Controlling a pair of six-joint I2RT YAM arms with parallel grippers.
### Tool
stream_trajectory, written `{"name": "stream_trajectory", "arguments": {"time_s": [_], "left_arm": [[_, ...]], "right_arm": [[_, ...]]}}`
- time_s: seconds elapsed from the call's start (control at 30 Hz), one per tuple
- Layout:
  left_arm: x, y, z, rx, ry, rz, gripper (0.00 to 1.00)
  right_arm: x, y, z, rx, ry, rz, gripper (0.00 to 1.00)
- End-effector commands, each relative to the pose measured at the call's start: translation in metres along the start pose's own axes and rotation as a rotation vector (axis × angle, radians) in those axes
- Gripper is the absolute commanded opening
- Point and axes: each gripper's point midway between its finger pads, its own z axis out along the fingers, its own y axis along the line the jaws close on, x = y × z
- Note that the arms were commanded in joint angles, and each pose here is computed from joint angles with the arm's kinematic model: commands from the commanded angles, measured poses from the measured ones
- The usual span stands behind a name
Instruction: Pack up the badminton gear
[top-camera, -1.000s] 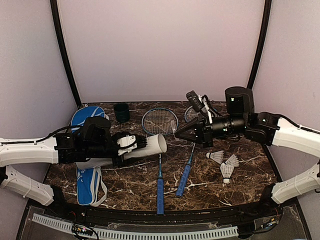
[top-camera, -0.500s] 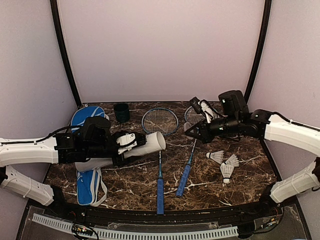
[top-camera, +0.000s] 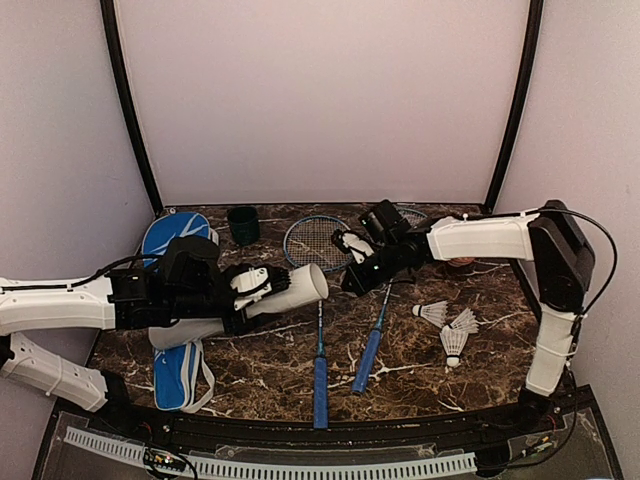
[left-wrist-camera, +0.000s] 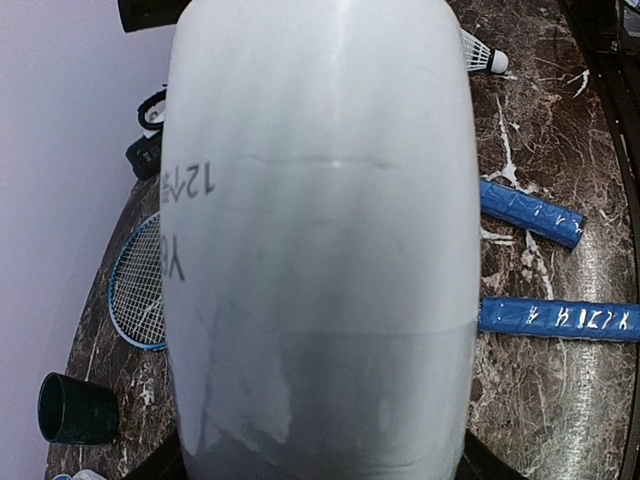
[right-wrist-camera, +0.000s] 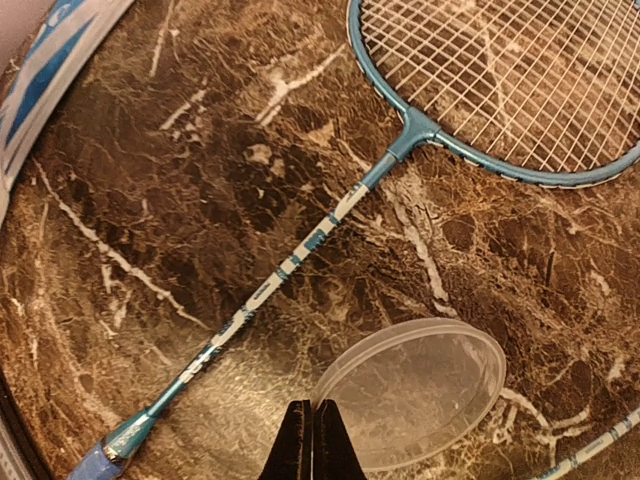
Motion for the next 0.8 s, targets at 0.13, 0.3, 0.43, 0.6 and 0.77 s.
{"name": "stream_trajectory", "arguments": {"time_s": [0.13, 0.3, 0.43, 0.6, 0.77], "left_arm": [[-0.003, 0.002, -0.004, -0.017, -0.026, -0.009, 0.33], [-0.002, 0.003, -0.004, -0.021, -0.027, -0.007, 0.33], [-0.002, 0.003, -0.004, -0.022, -0.027, -0.006, 0.33], [-0.001, 0.001, -0.003, -0.013, -0.028, -0.008, 0.33], [-0.003, -0.001, -0.002, -0.003, -0.035, -0.009, 0.33]], "right_arm": [[-0.003, -0.015, 0.03, 0.035, 0.052, -0.01, 0.0], [0.002, -0.017, 0.04, 0.03, 0.078, -0.009, 0.03], [-0.003, -0.013, 0.033, 0.017, 0.067, -0.012, 0.24], [-0.021, -0.004, -0.01, -0.017, -0.029, 0.006, 0.4], [-0.022, 0.0, -0.086, -0.047, -0.195, 0.089, 0.46]]}}
